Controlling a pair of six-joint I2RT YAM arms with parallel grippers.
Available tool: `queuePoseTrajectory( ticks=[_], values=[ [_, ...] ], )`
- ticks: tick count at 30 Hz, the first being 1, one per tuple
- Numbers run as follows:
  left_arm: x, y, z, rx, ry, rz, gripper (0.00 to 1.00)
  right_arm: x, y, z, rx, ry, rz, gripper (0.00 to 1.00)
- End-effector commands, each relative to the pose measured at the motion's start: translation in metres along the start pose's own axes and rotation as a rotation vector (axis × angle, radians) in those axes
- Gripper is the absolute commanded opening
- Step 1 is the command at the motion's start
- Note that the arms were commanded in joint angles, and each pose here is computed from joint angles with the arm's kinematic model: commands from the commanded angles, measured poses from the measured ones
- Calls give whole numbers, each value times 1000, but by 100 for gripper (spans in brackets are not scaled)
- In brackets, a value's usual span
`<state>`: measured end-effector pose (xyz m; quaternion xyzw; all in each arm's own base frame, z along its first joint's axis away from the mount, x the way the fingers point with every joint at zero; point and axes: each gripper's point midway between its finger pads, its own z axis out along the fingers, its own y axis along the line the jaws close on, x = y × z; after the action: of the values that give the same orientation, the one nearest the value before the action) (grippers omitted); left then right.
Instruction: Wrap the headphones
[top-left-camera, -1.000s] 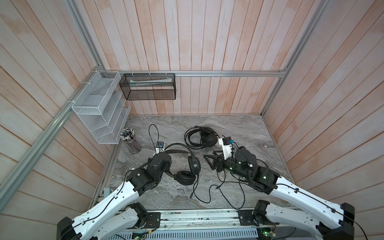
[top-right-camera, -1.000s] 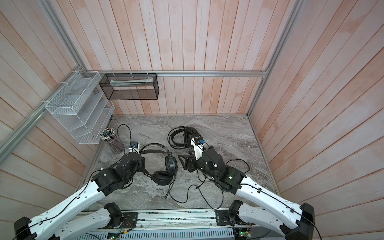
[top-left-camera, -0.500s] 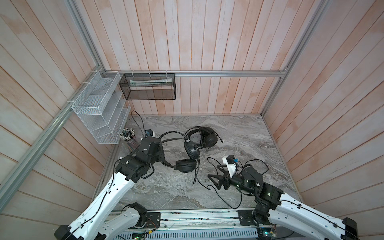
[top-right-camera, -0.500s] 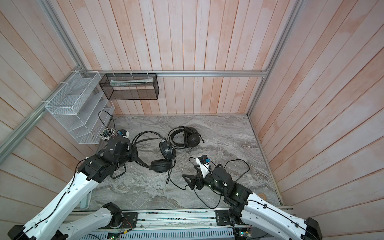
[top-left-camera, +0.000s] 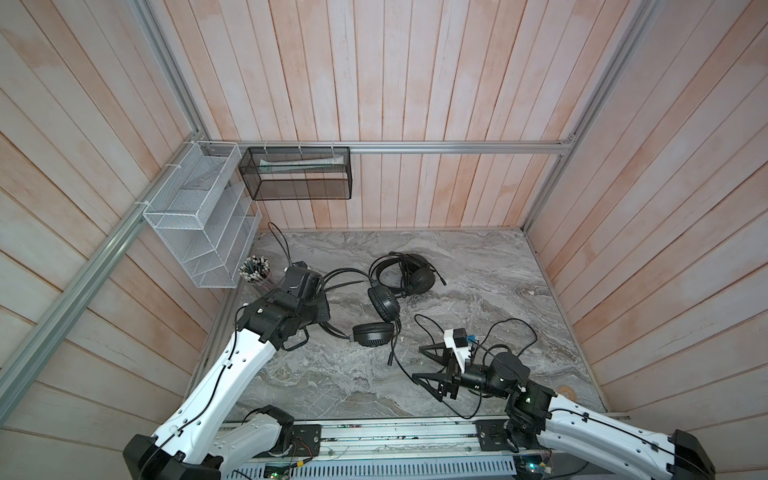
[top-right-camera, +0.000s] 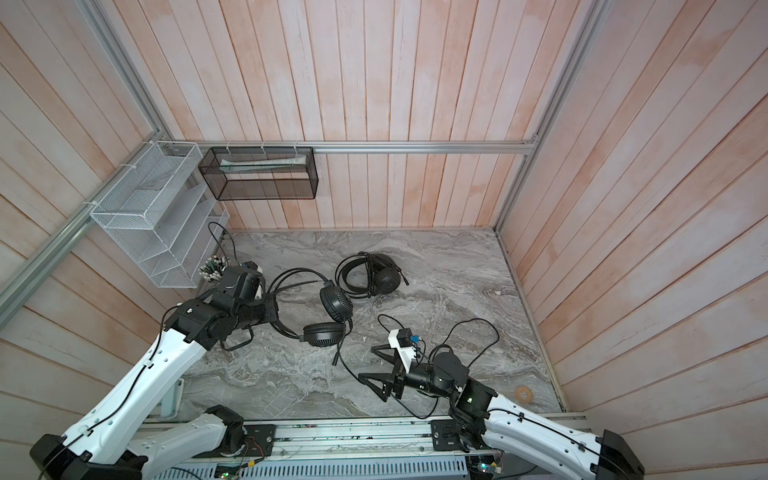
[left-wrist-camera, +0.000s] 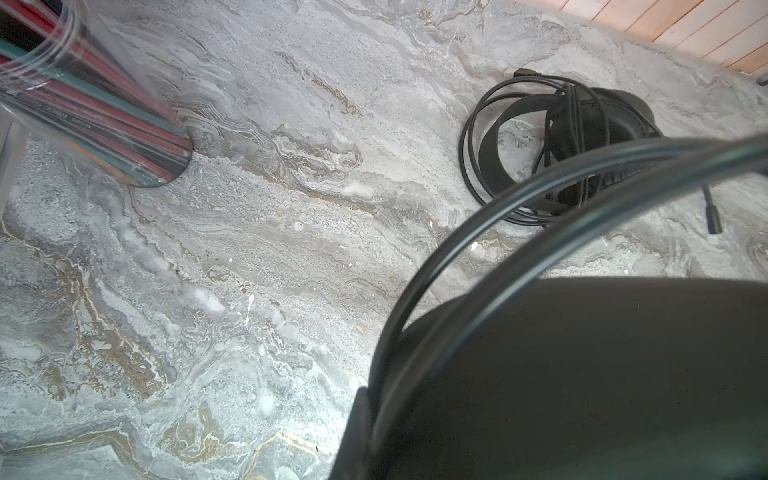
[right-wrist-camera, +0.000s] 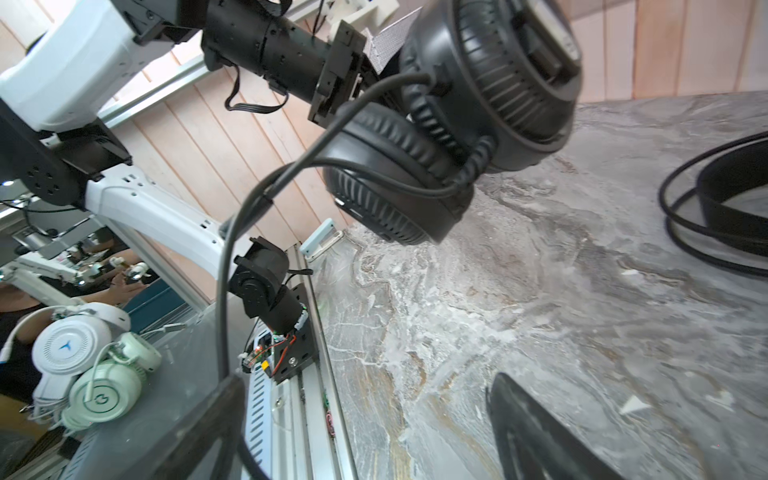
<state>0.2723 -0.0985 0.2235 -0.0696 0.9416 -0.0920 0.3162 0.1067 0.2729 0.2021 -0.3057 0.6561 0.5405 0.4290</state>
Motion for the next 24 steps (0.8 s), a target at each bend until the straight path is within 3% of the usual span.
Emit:
queuePoseTrajectory(
  ticks=[1,6,10,13,15,18,22,24],
  values=[
    [-17,-13,-9,67,-47,-51,0,-9,10,6,-35,-44,-32,89],
    [-16,-9,-6,45,-43,-53,0,-6,15,17,-52,-14,-50,71],
    [-18,-5,-4,32,-47,-56,0,-3,25,23,-69,17,-53,34],
    [-19,-2,-1,27,-41,-64,0,-9,25,24,-39,20,-62,17],
    [-19,-1,1,27,-37,-62,0,-19,24,21,-4,10,-75,11],
    [-17,1,4,17,-32,-53,0,-42,5,8,170,-29,-98,1],
    [-14,4,7,19,-21,-55,0,-74,-32,-22,479,-79,-110,0],
    [-15,2,8,30,-19,-57,0,-81,-37,-28,541,-62,-123,0]
  ],
)
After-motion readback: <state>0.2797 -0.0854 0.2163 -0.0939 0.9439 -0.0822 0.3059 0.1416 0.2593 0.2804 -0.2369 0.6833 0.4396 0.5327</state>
